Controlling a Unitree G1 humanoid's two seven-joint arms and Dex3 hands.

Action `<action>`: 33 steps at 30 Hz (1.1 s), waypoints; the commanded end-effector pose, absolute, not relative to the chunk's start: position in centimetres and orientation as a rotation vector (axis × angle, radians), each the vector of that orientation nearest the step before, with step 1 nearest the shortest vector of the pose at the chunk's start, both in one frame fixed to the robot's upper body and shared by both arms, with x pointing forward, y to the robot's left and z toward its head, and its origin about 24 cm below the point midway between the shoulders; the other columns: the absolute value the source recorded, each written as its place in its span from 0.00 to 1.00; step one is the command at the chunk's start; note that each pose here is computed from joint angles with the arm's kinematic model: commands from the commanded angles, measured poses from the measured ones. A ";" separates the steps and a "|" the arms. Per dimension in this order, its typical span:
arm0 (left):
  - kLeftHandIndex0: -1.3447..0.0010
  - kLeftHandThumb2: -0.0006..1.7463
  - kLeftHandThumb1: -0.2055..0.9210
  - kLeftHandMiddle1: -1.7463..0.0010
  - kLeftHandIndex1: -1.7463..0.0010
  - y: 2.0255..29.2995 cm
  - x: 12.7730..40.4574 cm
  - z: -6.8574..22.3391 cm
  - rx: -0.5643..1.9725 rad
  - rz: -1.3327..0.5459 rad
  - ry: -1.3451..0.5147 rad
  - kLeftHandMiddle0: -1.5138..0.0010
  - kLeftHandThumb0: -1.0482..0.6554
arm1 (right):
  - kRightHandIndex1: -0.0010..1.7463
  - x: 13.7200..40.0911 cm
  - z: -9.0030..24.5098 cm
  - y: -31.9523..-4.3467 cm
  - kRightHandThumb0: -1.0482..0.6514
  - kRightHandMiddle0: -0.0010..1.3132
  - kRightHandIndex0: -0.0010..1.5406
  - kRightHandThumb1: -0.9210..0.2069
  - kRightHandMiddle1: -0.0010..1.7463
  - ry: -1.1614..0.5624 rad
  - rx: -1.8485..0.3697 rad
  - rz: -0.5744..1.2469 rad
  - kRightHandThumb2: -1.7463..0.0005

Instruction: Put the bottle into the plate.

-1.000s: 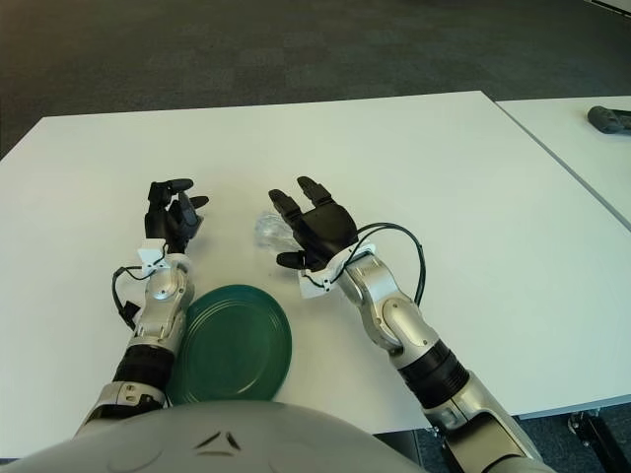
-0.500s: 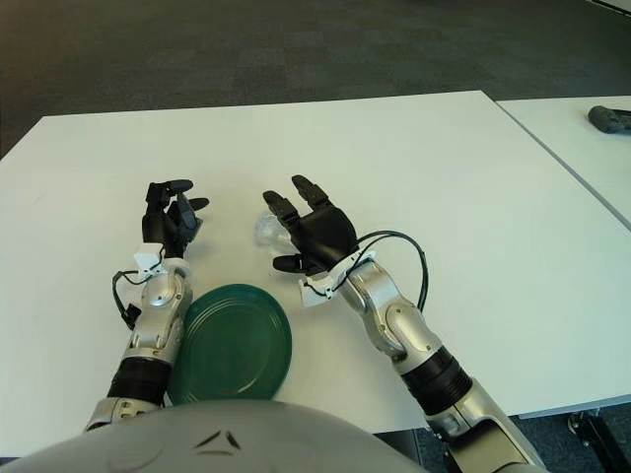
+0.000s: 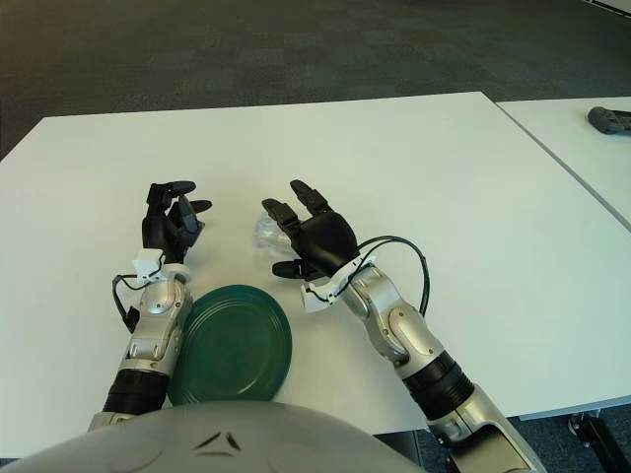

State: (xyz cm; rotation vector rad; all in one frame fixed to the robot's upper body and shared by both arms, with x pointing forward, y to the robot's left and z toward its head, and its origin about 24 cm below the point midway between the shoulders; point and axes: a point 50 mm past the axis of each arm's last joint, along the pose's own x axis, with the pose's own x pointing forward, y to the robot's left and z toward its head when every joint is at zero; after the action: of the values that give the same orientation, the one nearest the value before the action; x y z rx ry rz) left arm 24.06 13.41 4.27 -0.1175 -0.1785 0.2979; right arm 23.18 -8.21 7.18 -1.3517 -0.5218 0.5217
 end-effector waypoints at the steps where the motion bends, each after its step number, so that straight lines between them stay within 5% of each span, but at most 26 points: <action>1: 0.73 0.49 1.00 0.23 0.14 12.6 23.8 4.5 -0.150 0.295 -0.186 0.61 0.20 | 0.01 23.3 7.0 -8.6 0.00 0.00 0.16 0.00 0.17 -0.509 -1.334 0.512 0.54; 18: 0.70 0.48 1.00 0.20 0.13 12.7 23.1 4.9 -0.166 0.292 -0.205 0.59 0.17 | 0.00 26.9 4.3 -8.7 0.00 0.00 0.16 0.00 0.17 -0.405 -1.361 0.551 0.53; 33: 0.73 0.46 1.00 0.20 0.13 12.7 22.0 5.3 -0.177 0.295 -0.206 0.60 0.17 | 0.00 26.6 3.4 -9.2 0.00 0.00 0.11 0.00 0.18 -0.353 -1.399 0.574 0.55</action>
State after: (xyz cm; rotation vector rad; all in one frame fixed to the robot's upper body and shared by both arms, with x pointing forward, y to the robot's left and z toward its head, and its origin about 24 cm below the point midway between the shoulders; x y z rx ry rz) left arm 22.22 13.47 4.99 -0.1223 -0.2097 0.2845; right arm 26.77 -9.01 3.82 -1.3894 -0.3757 0.5596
